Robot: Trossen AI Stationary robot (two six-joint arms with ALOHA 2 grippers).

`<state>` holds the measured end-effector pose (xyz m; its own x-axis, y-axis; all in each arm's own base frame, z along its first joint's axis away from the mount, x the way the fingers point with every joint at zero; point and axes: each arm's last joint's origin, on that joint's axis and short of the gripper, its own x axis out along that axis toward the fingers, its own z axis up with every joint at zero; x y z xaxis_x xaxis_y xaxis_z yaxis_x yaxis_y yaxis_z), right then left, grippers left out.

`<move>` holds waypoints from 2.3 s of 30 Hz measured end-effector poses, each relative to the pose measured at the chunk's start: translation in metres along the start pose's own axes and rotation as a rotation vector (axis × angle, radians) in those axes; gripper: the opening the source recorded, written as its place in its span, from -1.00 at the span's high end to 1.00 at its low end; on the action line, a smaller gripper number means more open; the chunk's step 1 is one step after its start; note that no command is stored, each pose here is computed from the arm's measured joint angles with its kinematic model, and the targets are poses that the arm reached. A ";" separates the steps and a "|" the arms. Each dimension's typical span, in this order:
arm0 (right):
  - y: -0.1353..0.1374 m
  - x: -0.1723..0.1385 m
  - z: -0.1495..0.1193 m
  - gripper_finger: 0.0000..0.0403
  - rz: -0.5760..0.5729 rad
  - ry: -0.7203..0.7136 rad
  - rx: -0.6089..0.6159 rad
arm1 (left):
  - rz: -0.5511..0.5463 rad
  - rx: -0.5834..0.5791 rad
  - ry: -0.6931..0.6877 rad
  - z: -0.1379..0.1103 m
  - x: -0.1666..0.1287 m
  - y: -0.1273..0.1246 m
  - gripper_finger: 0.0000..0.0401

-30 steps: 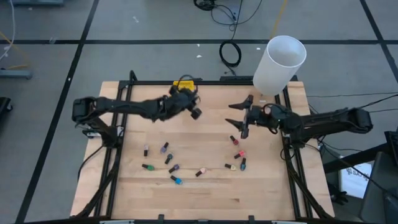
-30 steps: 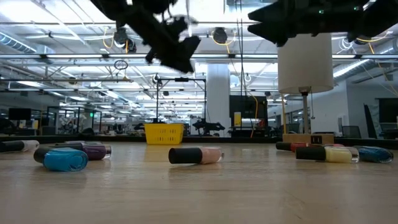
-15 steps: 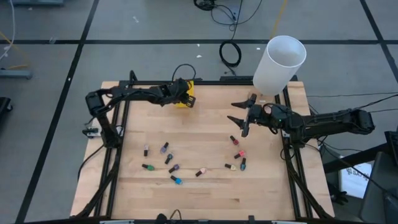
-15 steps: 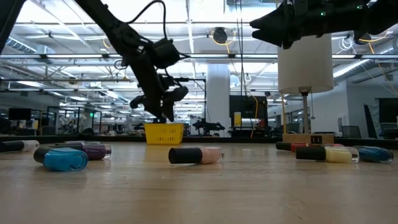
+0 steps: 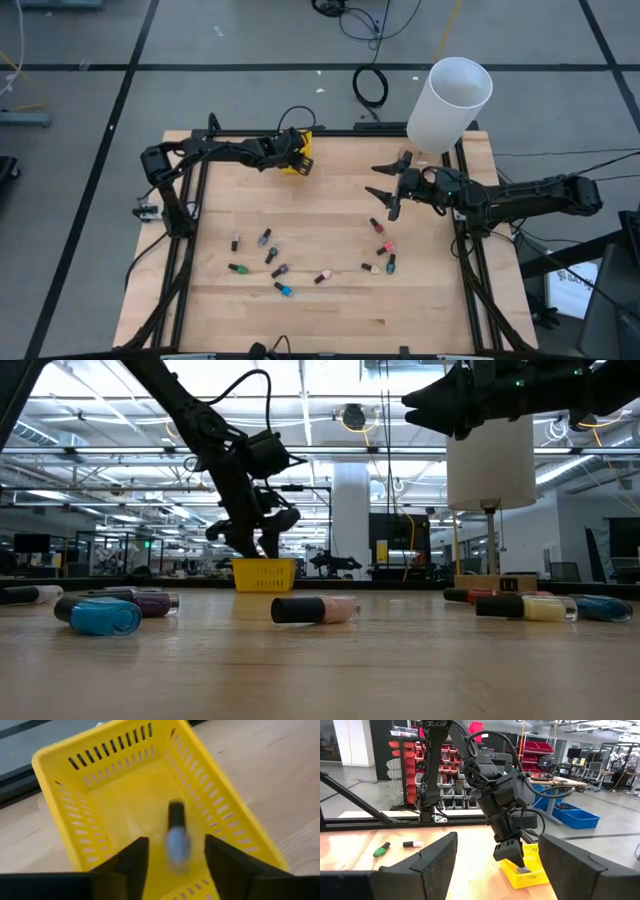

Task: Pick & Place Nail Polish
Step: Put the red nail polish bottle into the yellow bin

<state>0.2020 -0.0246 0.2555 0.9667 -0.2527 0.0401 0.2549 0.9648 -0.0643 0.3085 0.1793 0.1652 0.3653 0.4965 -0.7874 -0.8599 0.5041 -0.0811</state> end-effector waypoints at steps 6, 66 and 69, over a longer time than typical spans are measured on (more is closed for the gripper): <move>0.001 0.000 -0.005 -0.32 0.003 0.058 0.022 | -0.006 0.103 -0.012 0.002 -0.002 0.000 -0.43; 0.052 0.051 -0.101 0.75 -0.029 0.887 0.142 | -0.392 0.384 -0.528 0.011 -0.125 -0.080 -0.48; 0.049 0.052 -0.075 0.75 -0.014 0.723 0.075 | -0.409 0.420 -0.534 0.003 -0.126 -0.085 -0.44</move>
<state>0.2667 0.0044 0.1796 0.7432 -0.2243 -0.6303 0.2897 0.9571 0.0009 0.3370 0.0758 0.2728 0.8361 0.4330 -0.3368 -0.4532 0.8912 0.0204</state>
